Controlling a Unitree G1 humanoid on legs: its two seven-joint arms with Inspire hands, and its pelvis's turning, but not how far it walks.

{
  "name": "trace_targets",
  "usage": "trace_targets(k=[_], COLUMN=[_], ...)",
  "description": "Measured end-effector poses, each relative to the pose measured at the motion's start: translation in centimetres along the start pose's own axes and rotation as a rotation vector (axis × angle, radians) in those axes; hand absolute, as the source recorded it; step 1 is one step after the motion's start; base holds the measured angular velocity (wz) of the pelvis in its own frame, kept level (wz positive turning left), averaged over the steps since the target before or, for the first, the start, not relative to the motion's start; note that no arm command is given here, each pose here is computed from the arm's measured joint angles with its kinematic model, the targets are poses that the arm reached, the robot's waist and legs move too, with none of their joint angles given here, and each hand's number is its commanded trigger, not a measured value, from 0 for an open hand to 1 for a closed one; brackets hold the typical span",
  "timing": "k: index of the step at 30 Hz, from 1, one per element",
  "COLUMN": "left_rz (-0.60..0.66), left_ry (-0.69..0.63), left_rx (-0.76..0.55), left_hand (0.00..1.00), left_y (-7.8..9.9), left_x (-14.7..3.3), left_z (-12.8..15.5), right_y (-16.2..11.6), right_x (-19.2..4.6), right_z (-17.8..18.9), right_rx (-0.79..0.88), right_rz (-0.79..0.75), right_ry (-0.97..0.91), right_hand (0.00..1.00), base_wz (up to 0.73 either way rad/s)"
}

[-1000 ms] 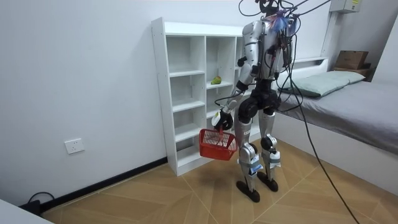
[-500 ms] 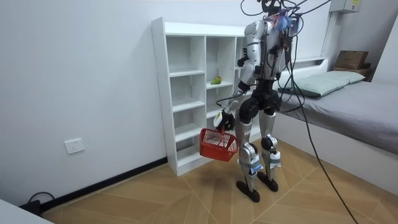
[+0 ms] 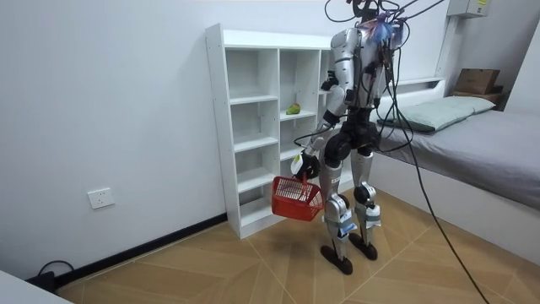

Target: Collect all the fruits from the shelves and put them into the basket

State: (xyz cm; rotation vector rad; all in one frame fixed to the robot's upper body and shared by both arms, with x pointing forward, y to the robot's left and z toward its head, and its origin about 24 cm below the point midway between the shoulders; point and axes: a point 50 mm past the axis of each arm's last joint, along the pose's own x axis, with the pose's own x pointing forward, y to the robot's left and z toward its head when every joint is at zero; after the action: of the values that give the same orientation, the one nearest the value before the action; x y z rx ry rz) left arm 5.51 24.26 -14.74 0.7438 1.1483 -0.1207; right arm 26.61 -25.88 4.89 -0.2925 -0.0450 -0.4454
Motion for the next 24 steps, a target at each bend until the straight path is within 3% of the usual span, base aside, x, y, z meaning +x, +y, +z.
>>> trace_targets(k=[24], left_rz=[0.008], left_ry=[0.017], left_rx=[-0.025], left_hand=[1.00], left_y=[0.1], left_x=[0.0], left_z=[-0.3], right_y=[0.8], right_x=[-0.4], right_z=[-1.9], right_rx=[-0.047], right_rz=[0.188], right_ry=[0.077], right_hand=[0.00], base_wz=[0.00])
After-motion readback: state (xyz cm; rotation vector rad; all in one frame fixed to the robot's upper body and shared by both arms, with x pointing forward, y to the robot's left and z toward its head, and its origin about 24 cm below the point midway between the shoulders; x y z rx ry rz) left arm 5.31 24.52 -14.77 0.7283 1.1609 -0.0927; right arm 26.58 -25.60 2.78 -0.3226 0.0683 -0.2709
